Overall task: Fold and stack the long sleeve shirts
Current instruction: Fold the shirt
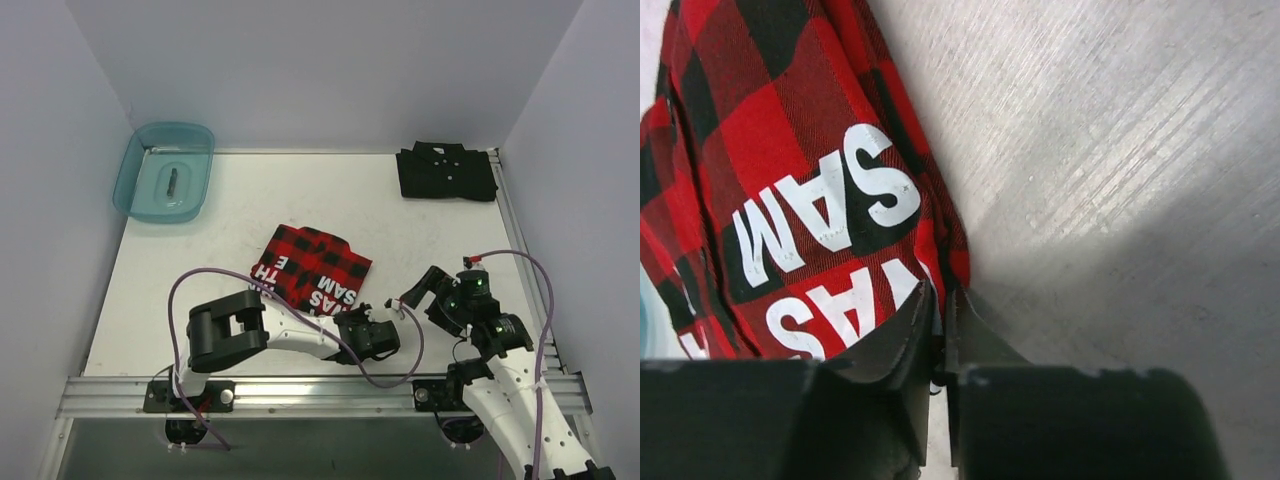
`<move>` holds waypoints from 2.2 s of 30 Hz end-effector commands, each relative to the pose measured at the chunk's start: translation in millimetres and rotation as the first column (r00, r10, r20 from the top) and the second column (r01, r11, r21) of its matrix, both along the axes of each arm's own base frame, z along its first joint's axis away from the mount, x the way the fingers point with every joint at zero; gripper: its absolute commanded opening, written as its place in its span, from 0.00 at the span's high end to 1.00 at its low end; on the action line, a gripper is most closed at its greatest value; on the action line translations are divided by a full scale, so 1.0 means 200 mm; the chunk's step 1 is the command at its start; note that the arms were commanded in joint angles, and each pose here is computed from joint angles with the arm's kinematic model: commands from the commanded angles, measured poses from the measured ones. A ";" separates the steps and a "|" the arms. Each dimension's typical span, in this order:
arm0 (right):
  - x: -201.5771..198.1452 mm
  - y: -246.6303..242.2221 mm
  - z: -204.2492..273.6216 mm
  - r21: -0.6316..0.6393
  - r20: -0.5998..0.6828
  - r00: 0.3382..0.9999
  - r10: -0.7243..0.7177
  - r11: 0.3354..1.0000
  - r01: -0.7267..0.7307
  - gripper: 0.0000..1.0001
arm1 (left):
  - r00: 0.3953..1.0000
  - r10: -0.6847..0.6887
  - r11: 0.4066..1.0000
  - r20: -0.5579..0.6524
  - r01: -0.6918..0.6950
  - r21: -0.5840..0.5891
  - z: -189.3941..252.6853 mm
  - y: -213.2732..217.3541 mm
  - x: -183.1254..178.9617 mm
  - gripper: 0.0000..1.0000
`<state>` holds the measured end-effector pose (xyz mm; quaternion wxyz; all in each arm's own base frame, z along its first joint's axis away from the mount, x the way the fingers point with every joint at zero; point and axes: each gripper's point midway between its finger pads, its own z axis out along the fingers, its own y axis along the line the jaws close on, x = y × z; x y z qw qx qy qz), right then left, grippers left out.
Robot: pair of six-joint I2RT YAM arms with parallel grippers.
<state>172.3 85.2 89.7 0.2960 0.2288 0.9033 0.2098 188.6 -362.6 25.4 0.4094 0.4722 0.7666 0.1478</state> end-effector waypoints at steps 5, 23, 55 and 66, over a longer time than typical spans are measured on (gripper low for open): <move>0.14 0.13 -0.01 0.160 -0.010 1.000 -0.010 0.987 0.012 0.00 | 0.992 0.023 0.981 -0.124 -0.047 -0.188 0.16 0.01 -0.02 0.97; 0.42 0.68 -0.24 0.447 -0.035 0.999 0.023 0.895 -0.005 0.00 | 0.959 0.043 0.894 -0.281 -0.162 -0.417 0.30 0.04 0.02 0.97; 0.43 0.79 -0.42 0.515 -0.047 0.999 0.018 0.857 0.009 0.87 | 0.880 0.104 0.706 -0.463 -0.394 -0.589 0.47 -0.11 0.01 0.65; 0.47 0.69 -0.20 0.477 0.014 0.987 0.158 0.867 -0.146 1.00 | 0.867 0.112 0.586 -0.486 -0.453 -0.672 0.95 0.27 0.30 0.20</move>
